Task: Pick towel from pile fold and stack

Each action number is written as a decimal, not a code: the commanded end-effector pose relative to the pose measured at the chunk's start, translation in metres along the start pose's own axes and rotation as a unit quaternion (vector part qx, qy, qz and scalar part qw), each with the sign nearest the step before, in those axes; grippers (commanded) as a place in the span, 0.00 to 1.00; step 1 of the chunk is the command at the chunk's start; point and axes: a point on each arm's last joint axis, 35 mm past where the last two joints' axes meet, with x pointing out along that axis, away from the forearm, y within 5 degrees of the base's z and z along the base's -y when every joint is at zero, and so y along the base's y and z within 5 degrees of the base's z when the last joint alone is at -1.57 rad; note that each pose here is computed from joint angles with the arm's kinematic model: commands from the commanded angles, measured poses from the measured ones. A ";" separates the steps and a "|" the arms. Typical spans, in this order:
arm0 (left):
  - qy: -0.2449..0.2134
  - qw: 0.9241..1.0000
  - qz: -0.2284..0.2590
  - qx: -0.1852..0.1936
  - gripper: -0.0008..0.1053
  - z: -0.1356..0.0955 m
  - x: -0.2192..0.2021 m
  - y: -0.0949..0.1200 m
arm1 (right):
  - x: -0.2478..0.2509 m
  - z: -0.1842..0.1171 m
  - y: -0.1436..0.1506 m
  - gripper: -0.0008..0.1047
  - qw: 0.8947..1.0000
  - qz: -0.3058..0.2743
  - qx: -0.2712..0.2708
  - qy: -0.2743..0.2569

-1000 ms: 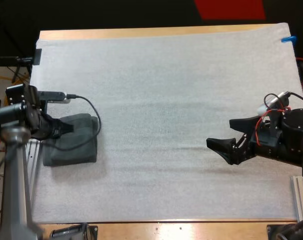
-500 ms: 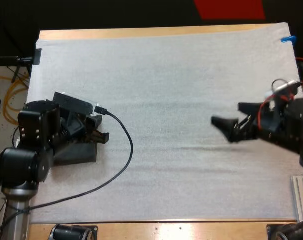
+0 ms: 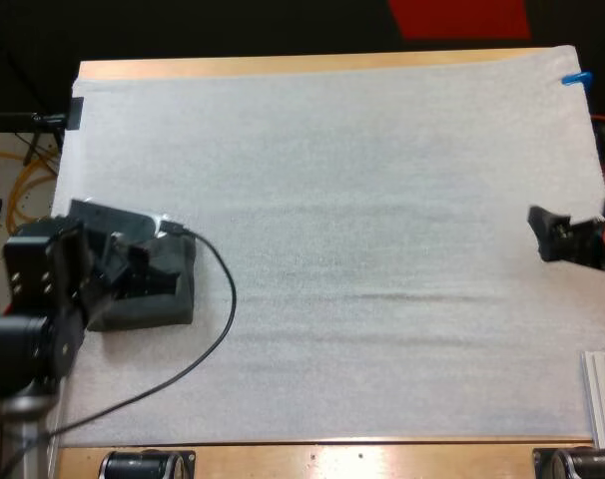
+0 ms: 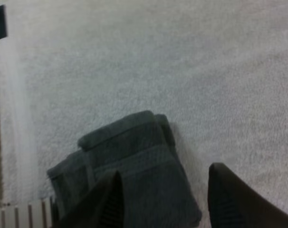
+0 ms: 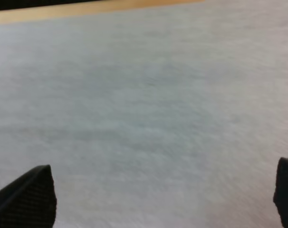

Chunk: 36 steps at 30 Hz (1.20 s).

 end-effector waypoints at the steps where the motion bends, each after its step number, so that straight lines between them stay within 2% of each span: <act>1: -0.015 1.000 0.001 -0.002 0.39 -0.001 -0.010 0.000 | -0.009 -0.002 0.000 0.86 1.000 -0.019 -0.013 0.007; 4: -0.053 0.999 -0.001 -0.001 0.39 -0.009 -0.032 -0.001 | -0.023 -0.006 0.003 0.86 0.999 -0.039 -0.015 0.007; 7: -0.098 0.995 -0.002 0.001 0.39 -0.020 -0.059 -0.002 | -0.043 -0.010 0.009 0.86 0.999 -0.043 -0.014 -0.019; 10: -0.152 0.988 -0.003 0.005 0.39 -0.037 -0.089 -0.003 | -0.064 -0.017 0.016 0.86 0.998 -0.044 0.002 -0.043; 13: -0.210 0.977 0.002 0.033 0.39 -0.058 -0.120 -0.004 | -0.082 -0.024 0.022 0.86 0.996 -0.051 0.000 -0.070; 15: -0.251 0.966 0.009 0.059 0.39 -0.078 -0.141 -0.005 | -0.097 -0.034 0.027 0.86 0.994 -0.058 -0.005 -0.097; 18: -0.286 0.956 0.012 0.068 0.39 -0.103 -0.161 -0.005 | -0.116 -0.048 0.035 0.86 0.989 -0.066 -0.011 -0.134; 22: -0.298 0.952 0.011 0.065 0.39 -0.133 -0.175 -0.005 | -0.131 -0.073 0.045 0.86 0.982 -0.075 -0.018 -0.172; 25: -0.289 0.955 0.002 0.063 0.39 -0.157 -0.180 -0.006 | -0.143 -0.094 0.053 0.86 0.975 -0.084 -0.024 -0.206; 29: -0.245 0.967 -0.012 0.064 0.39 -0.184 -0.179 -0.006 | -0.150 -0.117 0.060 0.86 0.966 -0.091 -0.029 -0.238; 32: -0.213 0.975 -0.015 0.061 0.39 -0.191 -0.176 -0.006 | -0.144 -0.122 0.061 0.86 0.974 -0.079 -0.016 -0.212; 36: -0.203 0.978 -0.022 0.033 0.39 -0.192 -0.174 -0.006 | -0.134 -0.131 0.061 0.86 0.983 -0.068 -0.009 -0.172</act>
